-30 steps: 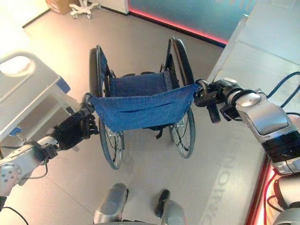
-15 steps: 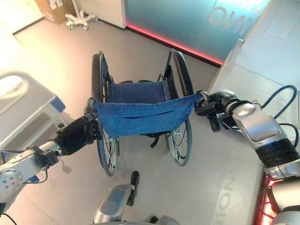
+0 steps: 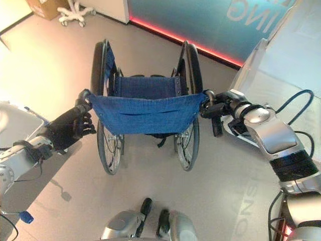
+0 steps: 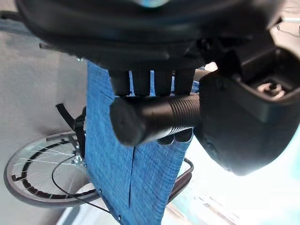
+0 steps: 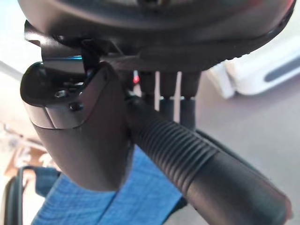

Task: Push the wheelchair next to the bed

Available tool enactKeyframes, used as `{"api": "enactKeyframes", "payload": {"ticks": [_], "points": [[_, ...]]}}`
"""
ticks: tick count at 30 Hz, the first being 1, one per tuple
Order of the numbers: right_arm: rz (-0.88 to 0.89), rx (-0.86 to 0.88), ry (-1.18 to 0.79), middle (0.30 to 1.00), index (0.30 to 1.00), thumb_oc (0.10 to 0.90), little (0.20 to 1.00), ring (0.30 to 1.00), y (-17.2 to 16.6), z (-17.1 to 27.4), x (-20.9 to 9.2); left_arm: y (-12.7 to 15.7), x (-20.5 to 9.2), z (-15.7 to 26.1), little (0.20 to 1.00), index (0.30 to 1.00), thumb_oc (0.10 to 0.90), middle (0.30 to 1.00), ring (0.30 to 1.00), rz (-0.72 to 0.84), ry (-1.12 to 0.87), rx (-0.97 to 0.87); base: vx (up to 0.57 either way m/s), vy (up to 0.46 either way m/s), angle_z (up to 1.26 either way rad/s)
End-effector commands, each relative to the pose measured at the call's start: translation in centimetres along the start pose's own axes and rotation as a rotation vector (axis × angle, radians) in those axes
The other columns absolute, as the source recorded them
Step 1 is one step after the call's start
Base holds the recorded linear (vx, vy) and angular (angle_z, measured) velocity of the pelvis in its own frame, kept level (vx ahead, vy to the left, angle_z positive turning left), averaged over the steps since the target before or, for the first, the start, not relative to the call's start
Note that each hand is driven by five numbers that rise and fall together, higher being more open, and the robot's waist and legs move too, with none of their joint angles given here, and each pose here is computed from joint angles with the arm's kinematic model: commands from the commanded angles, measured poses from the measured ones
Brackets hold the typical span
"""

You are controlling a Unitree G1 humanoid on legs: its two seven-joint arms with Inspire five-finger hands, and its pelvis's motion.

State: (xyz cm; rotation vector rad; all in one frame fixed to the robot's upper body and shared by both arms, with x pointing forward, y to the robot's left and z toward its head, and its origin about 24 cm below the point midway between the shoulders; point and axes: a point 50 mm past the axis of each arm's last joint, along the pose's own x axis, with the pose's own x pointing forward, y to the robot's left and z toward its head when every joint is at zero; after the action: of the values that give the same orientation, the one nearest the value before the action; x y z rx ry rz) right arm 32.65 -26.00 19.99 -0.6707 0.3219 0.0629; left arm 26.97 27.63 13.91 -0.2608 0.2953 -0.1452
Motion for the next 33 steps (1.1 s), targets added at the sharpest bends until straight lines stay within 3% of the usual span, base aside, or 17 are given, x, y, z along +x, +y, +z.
{"api": "enactKeyframes", "payload": {"ticks": [1, 11, 17, 27, 33], "points": [[0.01, -0.154, -0.33, 0.3, 0.3, 0.4, 0.3, 0.3, -0.5, 6.5, -2.0, -1.1, -3.0, 9.6, 0.3, 0.3, 0.4, 0.3, 0.3, 0.005, -0.445, 0.151, 0.42, -0.261, 0.9], [0.054, -0.21, -0.335, 0.3, 0.3, 0.4, 0.3, 0.3, -0.4, 7.7, -2.6, -1.5, -5.6, 6.5, 0.3, 0.3, 0.4, 0.3, 0.3, -0.051, -0.427, 0.103, 0.46, -0.264, 0.52], [0.031, -0.224, -0.341, 0.3, 0.3, 0.4, 0.3, 0.3, 0.0, 8.0, -2.7, -2.1, -5.3, 5.5, 0.3, 0.3, 0.4, 0.3, 0.3, -0.099, -0.416, 0.101, 0.35, -0.167, 0.22], [0.031, -0.189, -0.328, 0.3, 0.3, 0.4, 0.3, 0.3, 1.4, 7.7, -1.2, -1.4, -4.5, 4.9, 0.3, 0.3, 0.4, 0.3, 0.3, -0.06, -0.41, 0.1, 0.47, 0.01, 0.2], [0.085, -0.208, -0.368, 0.3, 0.3, 0.4, 0.3, 0.3, 1.9, 7.8, -0.6, -0.3, -4.9, 6.8, 0.3, 0.3, 0.4, 0.3, 0.3, 0.014, -0.424, 0.084, 0.44, 0.093, -0.18]]}}
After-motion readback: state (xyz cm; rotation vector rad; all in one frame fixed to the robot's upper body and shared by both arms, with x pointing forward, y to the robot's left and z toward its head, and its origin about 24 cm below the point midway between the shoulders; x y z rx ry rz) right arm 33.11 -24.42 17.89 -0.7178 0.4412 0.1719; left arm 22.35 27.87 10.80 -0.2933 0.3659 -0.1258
